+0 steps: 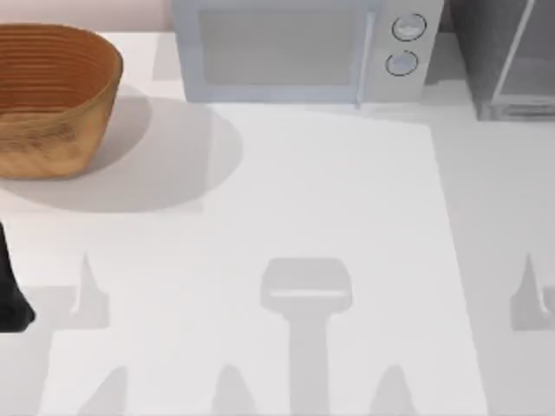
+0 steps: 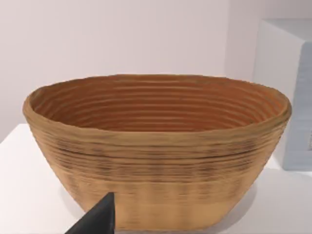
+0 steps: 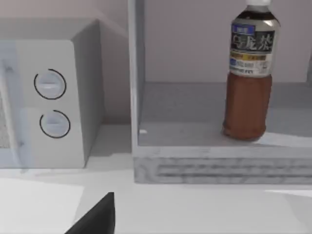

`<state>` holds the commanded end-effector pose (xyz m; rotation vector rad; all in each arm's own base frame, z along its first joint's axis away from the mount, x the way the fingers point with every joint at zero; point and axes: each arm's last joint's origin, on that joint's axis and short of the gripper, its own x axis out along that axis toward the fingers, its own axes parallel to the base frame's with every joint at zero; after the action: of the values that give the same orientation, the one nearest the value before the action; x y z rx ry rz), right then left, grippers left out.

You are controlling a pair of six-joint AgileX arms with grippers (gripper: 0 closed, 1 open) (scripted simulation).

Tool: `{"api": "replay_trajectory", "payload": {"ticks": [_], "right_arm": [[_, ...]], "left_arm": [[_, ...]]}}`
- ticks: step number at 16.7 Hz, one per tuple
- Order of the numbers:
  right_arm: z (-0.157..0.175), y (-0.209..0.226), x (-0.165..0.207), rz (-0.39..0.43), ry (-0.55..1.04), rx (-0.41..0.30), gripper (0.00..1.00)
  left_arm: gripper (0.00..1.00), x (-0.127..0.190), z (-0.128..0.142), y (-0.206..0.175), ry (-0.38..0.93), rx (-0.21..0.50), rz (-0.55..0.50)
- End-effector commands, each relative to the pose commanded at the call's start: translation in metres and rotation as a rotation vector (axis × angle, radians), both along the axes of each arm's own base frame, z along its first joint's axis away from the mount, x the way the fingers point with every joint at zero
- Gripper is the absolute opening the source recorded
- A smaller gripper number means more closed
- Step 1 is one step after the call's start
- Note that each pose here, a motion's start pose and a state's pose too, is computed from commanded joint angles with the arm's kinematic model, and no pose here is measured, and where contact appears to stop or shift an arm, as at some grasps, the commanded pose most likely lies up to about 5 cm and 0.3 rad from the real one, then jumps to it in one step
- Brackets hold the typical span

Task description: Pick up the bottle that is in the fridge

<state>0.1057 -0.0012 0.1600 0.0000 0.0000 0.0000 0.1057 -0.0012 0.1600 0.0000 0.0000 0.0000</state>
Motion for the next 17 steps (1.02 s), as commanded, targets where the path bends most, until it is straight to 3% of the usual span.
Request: {"api": "replay_trajectory", "payload": {"ticks": [8,17], "right_arm": [[0.011,-0.007,0.013,-0.004,-0.018,-0.004,1.0],[0.008,-0.048,0.072,-0.007,-0.013,-0.011,1.0]], "left_arm": [[1.0,0.0,0.0,0.0,0.0,0.0,0.0],[1.0,0.0,0.0,0.0,0.0,0.0,0.0]]}}
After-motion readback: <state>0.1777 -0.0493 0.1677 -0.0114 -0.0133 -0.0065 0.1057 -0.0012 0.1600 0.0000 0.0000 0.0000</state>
